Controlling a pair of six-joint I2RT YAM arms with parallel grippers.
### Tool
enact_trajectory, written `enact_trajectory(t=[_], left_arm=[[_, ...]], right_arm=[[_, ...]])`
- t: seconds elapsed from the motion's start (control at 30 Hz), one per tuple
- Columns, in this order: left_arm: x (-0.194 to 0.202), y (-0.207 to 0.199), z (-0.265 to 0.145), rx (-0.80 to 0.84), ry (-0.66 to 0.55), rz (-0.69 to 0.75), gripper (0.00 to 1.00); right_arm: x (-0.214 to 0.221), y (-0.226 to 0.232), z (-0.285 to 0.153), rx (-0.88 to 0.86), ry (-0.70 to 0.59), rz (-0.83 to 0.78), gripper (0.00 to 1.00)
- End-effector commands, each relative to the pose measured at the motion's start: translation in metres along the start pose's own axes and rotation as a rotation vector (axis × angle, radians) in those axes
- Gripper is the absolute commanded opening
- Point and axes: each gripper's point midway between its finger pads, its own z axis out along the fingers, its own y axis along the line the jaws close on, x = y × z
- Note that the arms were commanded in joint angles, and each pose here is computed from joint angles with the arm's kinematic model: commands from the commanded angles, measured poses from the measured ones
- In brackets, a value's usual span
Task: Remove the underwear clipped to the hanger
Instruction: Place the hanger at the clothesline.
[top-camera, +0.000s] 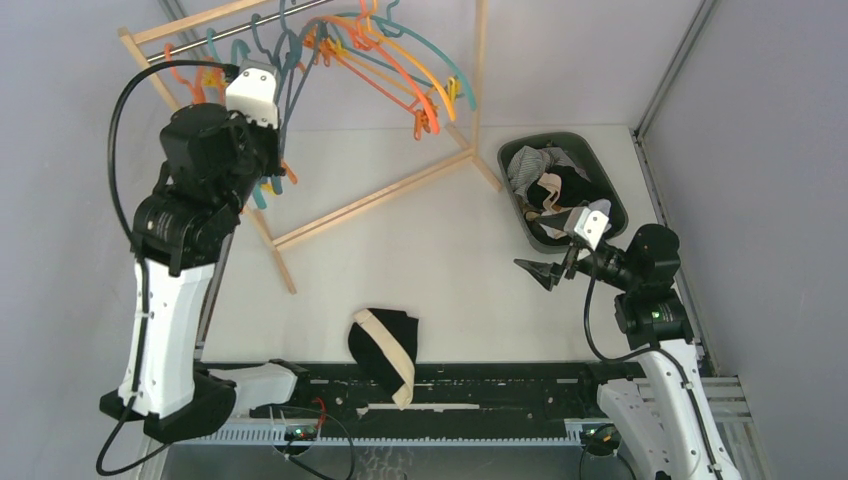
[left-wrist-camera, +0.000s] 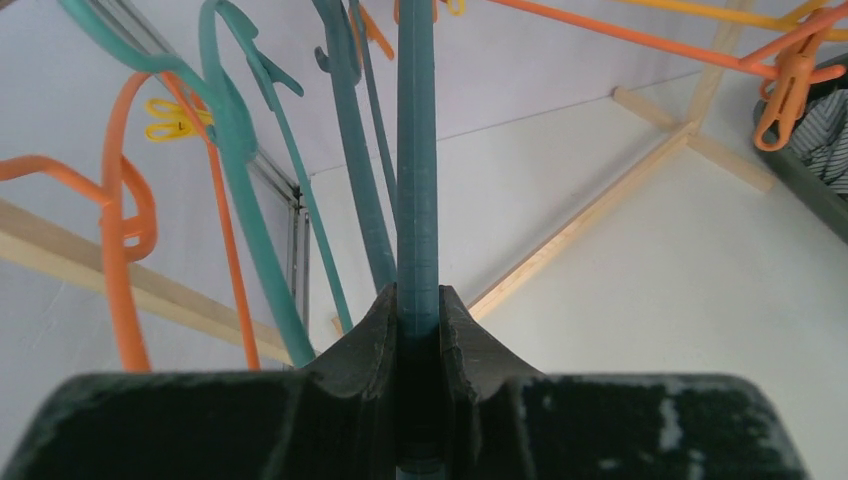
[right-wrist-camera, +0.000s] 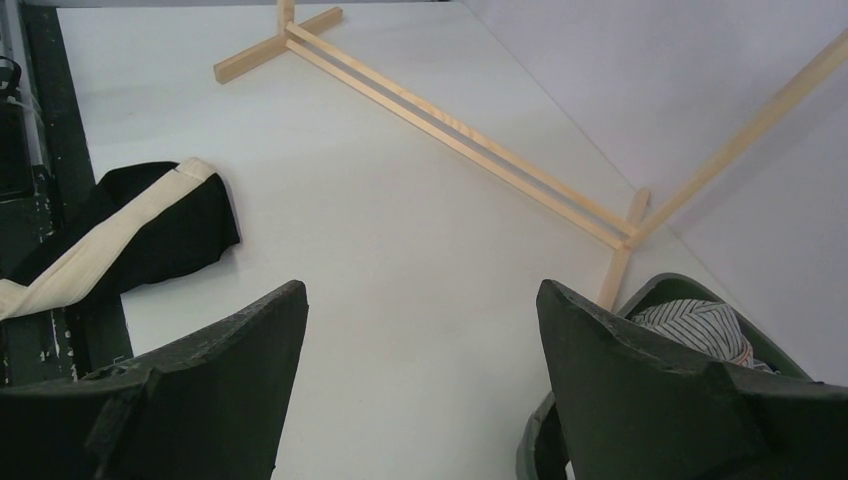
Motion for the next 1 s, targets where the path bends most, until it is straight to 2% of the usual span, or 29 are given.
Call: enact_trajectory(t=[0.0,0.6,0.97], left_arm=[[-0.028,0.016,0.003,-0.074,-0.075,-0.003,0.00],[-0.019,0.032,0.007,-0.135,-0.050,0.010,0.00],[-0.029,0.020,-0.009,-0.041,-0.112,-0.020,0.00]], right_arm=[[-0.001,0.000,0.002,-0.004,-0.004,-0.026,0.84],[0.001,0.007,0.006,-0.030,0.006,-0.059,0.84],[0.004,0.009,0.009,-0.038,0.016,-0.066,0.84]])
